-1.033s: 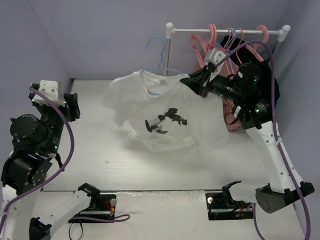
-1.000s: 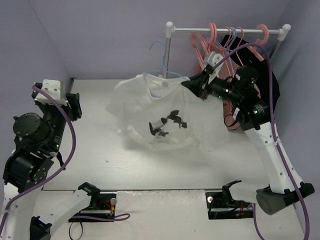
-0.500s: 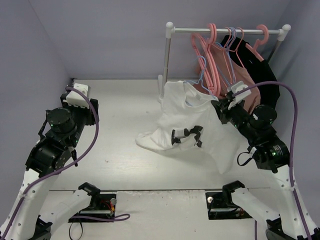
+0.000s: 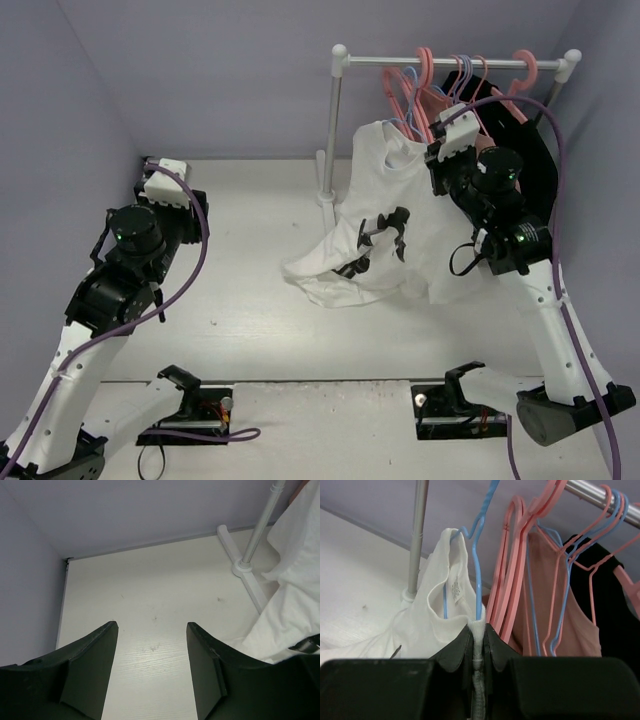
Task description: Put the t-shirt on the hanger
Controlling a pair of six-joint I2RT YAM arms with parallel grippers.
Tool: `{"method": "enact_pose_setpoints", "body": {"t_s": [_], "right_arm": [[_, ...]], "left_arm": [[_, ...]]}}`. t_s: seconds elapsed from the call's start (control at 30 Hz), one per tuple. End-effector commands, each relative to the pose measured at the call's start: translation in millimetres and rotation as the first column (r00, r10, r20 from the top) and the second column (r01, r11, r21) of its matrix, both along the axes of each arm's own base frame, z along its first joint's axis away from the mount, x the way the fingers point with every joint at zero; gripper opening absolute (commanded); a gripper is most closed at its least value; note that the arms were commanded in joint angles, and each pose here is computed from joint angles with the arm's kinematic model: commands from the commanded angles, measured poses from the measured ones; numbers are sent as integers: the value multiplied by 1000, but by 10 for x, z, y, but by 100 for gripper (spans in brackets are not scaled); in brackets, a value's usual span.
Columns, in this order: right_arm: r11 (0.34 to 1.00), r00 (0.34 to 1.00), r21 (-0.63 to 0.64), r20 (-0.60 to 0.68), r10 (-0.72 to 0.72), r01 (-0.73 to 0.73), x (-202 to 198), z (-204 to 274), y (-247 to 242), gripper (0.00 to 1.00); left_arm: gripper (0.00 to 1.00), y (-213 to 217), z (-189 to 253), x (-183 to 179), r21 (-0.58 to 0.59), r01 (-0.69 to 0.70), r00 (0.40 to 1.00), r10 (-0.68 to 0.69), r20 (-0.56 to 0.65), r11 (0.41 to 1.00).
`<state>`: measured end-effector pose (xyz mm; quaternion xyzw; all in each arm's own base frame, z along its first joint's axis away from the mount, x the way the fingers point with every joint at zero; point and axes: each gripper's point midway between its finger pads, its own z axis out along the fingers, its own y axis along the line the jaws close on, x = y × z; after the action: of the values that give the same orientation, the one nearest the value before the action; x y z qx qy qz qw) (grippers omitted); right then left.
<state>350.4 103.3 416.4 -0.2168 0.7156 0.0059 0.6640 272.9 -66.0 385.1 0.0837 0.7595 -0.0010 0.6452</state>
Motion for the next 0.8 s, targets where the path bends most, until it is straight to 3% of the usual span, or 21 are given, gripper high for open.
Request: {"method": "enact_pose_setpoints", "body": {"t_s": [0.0, 0.4, 0.6, 0.77], "right_arm": [[998, 968, 47, 247, -55, 45, 261, 780, -34, 0], [996, 953, 68, 290, -83, 66, 1024, 865, 145, 0], [988, 956, 89, 255, -146, 128, 1341, 500, 119, 0], [986, 970, 103, 192, -147, 129, 1345, 93, 125, 0]], "left_arm": [[52, -71, 293, 58, -86, 17, 996, -9, 92, 996], [53, -103, 60, 50, -89, 25, 999, -21, 46, 996], [53, -57, -147, 32, -68, 2, 1000, -2, 8, 998], [53, -44, -304, 21, -47, -1, 1000, 0, -24, 999]]}}
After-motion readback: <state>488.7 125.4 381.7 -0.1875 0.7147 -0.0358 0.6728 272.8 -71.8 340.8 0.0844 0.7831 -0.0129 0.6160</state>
